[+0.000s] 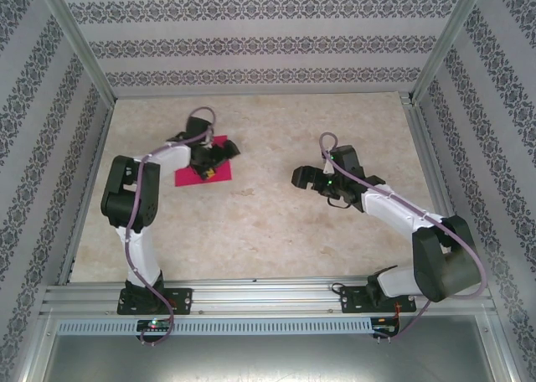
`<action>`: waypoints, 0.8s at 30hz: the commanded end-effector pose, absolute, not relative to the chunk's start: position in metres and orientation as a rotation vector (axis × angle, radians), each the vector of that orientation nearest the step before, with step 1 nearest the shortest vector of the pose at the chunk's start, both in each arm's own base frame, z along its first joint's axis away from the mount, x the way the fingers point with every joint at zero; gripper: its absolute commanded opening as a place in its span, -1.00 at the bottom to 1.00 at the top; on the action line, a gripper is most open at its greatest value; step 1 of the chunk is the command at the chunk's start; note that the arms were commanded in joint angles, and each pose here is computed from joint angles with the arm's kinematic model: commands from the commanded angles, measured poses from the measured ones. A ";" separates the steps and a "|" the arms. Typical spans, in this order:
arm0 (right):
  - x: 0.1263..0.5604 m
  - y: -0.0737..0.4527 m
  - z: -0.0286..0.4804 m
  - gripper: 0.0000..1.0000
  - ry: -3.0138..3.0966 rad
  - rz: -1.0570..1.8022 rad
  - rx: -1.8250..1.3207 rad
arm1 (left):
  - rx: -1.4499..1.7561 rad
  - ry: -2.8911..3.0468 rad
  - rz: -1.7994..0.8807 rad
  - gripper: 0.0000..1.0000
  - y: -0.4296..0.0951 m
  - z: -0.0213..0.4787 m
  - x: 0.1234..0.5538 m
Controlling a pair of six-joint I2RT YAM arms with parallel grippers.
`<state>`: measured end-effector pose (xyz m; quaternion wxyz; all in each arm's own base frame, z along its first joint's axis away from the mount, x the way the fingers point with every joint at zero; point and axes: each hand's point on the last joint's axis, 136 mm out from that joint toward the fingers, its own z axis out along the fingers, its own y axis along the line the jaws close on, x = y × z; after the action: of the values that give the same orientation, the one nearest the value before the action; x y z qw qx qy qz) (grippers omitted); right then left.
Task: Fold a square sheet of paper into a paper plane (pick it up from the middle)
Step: Move the square sheet of paper to the center of the table.
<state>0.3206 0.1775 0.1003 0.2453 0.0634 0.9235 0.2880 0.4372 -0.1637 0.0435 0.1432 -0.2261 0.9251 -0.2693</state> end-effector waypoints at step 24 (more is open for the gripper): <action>0.324 0.284 0.101 0.68 2.553 0.937 0.189 | -0.564 2.270 -0.425 1.00 -0.112 0.174 0.317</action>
<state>0.3115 0.2567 0.0904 0.2055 0.0606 0.9261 0.3104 0.3366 -0.1538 0.1947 0.3643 -0.2080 0.8729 -0.2492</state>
